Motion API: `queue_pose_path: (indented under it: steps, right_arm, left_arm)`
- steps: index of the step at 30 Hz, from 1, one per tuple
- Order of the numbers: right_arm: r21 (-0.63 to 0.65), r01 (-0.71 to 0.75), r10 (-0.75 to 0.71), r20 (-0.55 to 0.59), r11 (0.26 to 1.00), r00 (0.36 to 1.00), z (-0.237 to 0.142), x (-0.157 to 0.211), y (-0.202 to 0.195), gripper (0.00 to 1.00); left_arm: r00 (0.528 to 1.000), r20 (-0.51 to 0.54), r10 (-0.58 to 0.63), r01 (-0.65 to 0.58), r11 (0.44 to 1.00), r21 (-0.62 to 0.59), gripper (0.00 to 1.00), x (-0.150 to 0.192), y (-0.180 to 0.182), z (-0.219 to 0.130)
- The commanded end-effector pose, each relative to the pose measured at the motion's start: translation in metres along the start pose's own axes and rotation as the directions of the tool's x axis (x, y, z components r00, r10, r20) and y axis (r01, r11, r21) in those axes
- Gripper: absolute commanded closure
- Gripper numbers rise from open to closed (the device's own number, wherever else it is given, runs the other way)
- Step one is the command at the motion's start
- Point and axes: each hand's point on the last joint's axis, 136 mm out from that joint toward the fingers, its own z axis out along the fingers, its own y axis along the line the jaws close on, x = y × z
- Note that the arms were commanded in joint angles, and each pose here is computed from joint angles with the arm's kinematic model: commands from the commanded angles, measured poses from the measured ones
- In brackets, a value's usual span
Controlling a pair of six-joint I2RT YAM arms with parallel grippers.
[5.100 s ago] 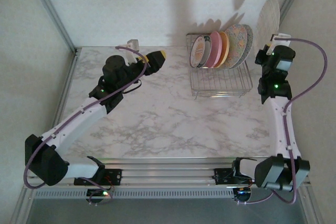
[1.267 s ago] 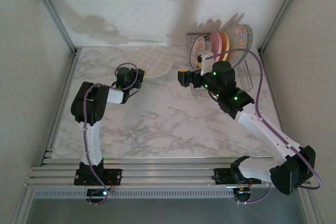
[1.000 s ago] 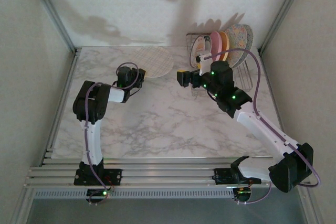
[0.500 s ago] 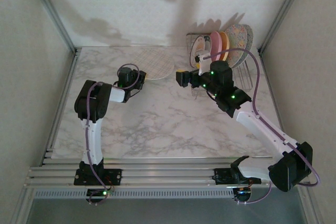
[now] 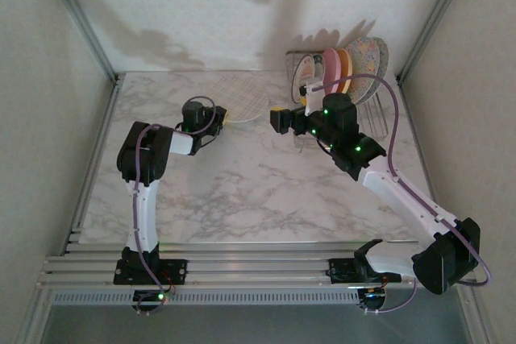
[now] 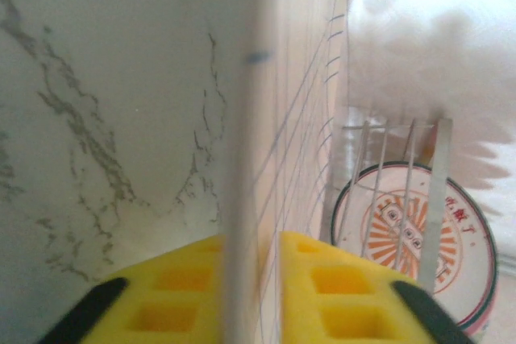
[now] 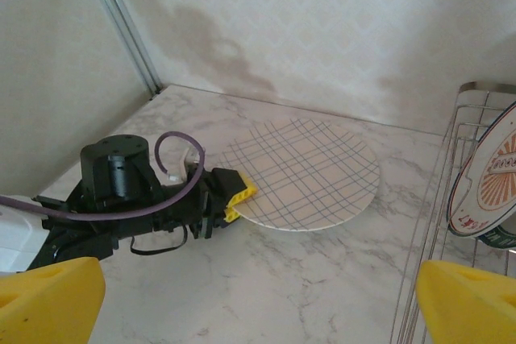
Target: Unload the plates from the dish rack
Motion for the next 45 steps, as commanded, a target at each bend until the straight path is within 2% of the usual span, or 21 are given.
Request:
queue_pose_path:
  steps: [1,4,10,18,27,31,35,40,45]
  right_arm:
    - [-0.024,-0.001,0.002,0.038,1.0,0.999,-0.006,-0.014,0.007,0.01]
    - [-0.022,0.0,0.0,0.04,1.0,0.999,-0.006,-0.016,0.007,0.01]
    - [0.006,0.007,-0.007,0.036,1.0,0.999,-0.008,-0.018,0.002,0.01]
    - [0.062,0.032,-0.034,0.027,0.998,0.999,-0.013,-0.023,-0.011,0.01]
    - [0.177,0.042,-0.048,0.031,0.983,0.998,-0.033,-0.05,-0.049,0.01]
    - [0.314,-0.001,-0.003,0.014,0.949,1.0,-0.047,-0.058,-0.09,0.01]
    - [0.516,-0.178,0.189,0.031,0.838,0.982,-0.073,-0.052,-0.166,0.01]
    - [0.587,-0.392,0.382,0.148,0.708,0.912,-0.084,-0.039,-0.244,0.02]
    - [0.607,-0.481,0.456,0.211,0.632,0.865,-0.071,-0.033,-0.3,0.09]
  left_arm:
    - [1.0,-0.005,0.015,-0.015,1.0,-0.009,0.64,-0.004,-0.007,-0.002]
    - [1.0,-0.01,0.017,-0.017,0.999,-0.047,0.5,-0.003,-0.007,-0.004]
    - [1.0,-0.015,0.001,-0.003,0.988,-0.156,0.36,-0.003,-0.003,-0.011]
    - [1.0,-0.015,-0.019,0.012,0.932,-0.362,0.25,0.001,0.023,-0.03]
    - [1.0,-0.007,-0.009,0.006,0.916,-0.402,0.19,0.004,0.017,-0.052]
    - [1.0,-0.018,0.017,-0.023,0.916,-0.401,0.19,0.01,0.002,-0.062]
    - [0.998,-0.019,0.066,-0.068,0.928,-0.367,0.19,0.019,-0.03,-0.078]
    - [0.983,-0.021,0.181,-0.179,0.94,-0.29,0.19,0.035,-0.082,-0.101]
    - [0.94,-0.026,0.339,-0.339,0.928,-0.156,0.21,0.059,-0.144,-0.126]
